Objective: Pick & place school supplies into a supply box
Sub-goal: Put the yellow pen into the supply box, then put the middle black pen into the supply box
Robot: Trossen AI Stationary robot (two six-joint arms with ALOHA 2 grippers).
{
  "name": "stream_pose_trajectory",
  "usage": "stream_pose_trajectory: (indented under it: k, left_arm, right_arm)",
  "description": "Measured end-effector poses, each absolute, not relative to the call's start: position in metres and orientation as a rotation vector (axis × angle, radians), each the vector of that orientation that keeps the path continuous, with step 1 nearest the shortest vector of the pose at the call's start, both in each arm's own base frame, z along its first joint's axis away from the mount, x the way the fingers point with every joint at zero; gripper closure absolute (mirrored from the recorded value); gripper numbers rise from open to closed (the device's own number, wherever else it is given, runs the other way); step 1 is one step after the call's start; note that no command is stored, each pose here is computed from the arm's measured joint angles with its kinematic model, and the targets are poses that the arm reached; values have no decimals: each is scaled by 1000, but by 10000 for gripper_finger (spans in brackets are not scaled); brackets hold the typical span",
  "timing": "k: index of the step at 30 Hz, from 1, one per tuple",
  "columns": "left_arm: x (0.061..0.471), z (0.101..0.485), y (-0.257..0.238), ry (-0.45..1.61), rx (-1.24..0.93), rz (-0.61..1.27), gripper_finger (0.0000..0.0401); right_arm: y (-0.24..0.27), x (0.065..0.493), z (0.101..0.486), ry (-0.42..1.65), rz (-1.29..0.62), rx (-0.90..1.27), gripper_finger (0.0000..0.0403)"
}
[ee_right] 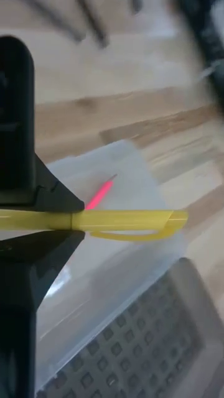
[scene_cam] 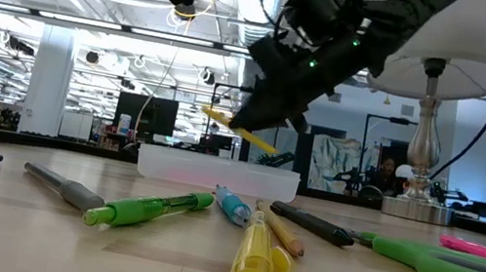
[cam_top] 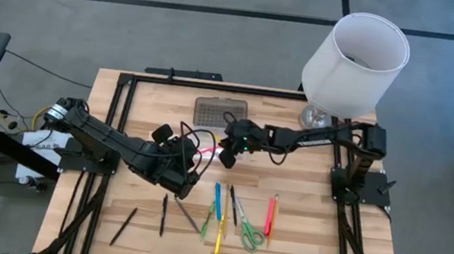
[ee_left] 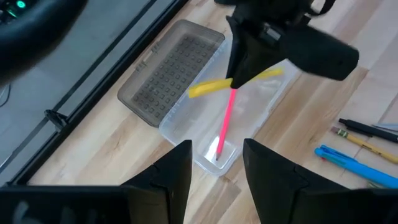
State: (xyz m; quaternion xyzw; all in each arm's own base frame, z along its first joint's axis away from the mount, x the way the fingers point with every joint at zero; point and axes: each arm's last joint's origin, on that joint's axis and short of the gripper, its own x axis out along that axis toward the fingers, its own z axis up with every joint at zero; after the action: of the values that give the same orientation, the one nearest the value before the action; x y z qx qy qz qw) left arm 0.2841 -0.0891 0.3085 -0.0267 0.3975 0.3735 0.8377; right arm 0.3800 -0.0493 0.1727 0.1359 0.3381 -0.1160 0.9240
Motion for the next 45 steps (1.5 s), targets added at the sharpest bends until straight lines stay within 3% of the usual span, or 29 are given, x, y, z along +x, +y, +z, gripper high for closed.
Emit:
stream_pose_trajectory:
  k: [7,17,22,34,45]
  left_arm:
    - [284,308,-89,841,-57,790,262]
    - [284,308,-89,840,-55,791,262]
    - [283,307,-92,878,-77,756,262]
    - [270,304,-114,1005,-150,654,262]
    - [263,300,-123,1104,-528,716,262]
  right_arm:
    - [-51,382,171,771,-287,172,347]
    - [-49,381,177,792,-287,177,315]
    - [-27,371,201,810,-241,183,305]
    - [44,294,285,821,-174,109,306]
    - [89,208,337,684,-185,87,306]
